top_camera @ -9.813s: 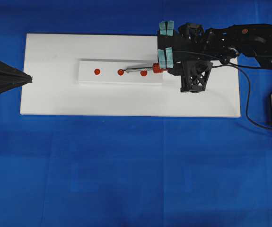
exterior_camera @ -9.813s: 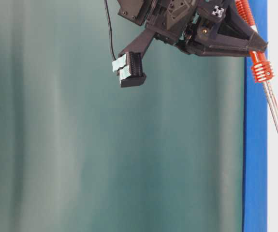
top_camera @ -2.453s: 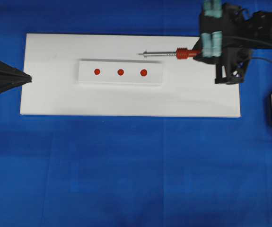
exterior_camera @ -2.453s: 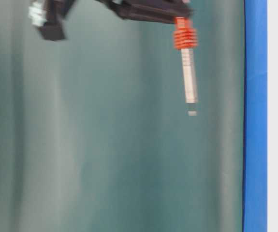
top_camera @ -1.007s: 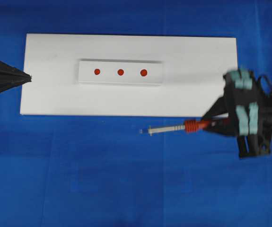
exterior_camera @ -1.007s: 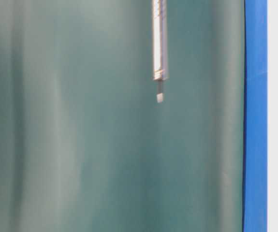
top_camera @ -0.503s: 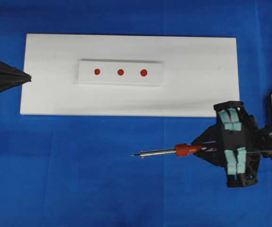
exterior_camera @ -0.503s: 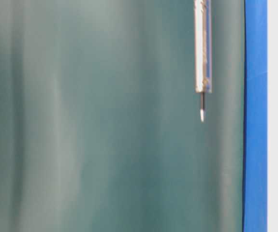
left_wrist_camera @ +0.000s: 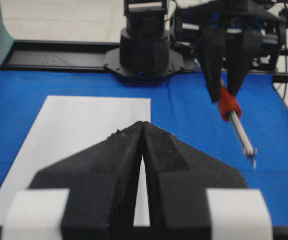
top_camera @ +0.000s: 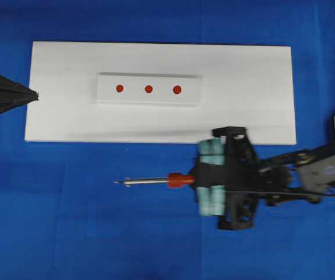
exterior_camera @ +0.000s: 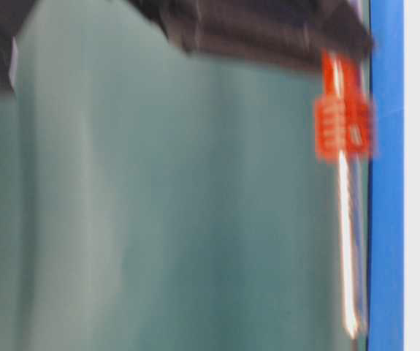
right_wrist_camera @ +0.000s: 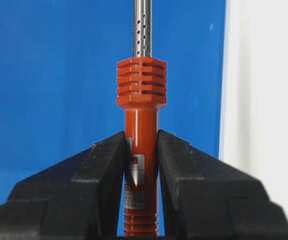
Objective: Touch the tip of the soldering iron to the mark.
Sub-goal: 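Lift the iron and carry it back down onto the blue cloth, then lower the iron onto the cloth at its original spot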
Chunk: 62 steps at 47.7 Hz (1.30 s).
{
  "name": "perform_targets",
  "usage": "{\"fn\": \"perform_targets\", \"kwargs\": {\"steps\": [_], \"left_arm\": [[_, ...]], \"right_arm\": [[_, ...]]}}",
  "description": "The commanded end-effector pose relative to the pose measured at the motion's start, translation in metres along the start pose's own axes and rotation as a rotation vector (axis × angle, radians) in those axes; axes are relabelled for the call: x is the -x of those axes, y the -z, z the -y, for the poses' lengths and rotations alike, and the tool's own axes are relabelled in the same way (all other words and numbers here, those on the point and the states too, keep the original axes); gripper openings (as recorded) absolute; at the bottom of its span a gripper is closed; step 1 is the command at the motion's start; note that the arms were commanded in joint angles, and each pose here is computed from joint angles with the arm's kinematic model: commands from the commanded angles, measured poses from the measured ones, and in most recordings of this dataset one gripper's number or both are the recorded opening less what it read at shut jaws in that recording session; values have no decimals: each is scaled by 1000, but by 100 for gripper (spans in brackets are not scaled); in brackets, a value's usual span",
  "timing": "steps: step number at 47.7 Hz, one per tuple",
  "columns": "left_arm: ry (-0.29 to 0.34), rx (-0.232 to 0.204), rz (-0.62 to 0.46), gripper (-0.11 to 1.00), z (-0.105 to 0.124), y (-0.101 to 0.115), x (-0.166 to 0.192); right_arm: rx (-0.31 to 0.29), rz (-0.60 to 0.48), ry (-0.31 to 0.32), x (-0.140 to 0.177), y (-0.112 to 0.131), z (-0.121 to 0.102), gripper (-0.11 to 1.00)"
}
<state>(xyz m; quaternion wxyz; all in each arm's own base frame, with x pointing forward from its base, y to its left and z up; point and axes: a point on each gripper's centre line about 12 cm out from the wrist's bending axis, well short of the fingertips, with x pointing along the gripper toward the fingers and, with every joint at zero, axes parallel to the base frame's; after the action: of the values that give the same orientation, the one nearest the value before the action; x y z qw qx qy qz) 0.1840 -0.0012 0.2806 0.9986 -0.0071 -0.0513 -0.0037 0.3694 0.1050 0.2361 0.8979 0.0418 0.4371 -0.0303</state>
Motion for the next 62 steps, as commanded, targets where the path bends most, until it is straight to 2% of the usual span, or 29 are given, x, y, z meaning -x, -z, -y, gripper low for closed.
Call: {"fn": "perform_targets", "kwargs": {"steps": [1,13,30,35,44,52,62], "left_arm": [[1,0,29,0,0,-9,-2],[1,2,34,0,0,-10,-1],[1,0,34,0,0,-11,-1],[1,0,31,0,0,-10,-1],[1,2,32,0,0,-10,-1],[1,3,35,0,0,-11,-1],[1,2,34,0,0,-11,-1]], "right_arm": [[-19,50,-8,-1,-26,-3,6],[-32,63,-3,-16,-46,-8,6],[-40,50,-3,-30,-41,-7,6],[-38,58,-26,-42,-37,-10,6],[-46,97,-102,-69,-26,-18,6],[-75,108,-162,-98,-12,-24,6],[-92,99,-207,-130,7,-29,6]]}}
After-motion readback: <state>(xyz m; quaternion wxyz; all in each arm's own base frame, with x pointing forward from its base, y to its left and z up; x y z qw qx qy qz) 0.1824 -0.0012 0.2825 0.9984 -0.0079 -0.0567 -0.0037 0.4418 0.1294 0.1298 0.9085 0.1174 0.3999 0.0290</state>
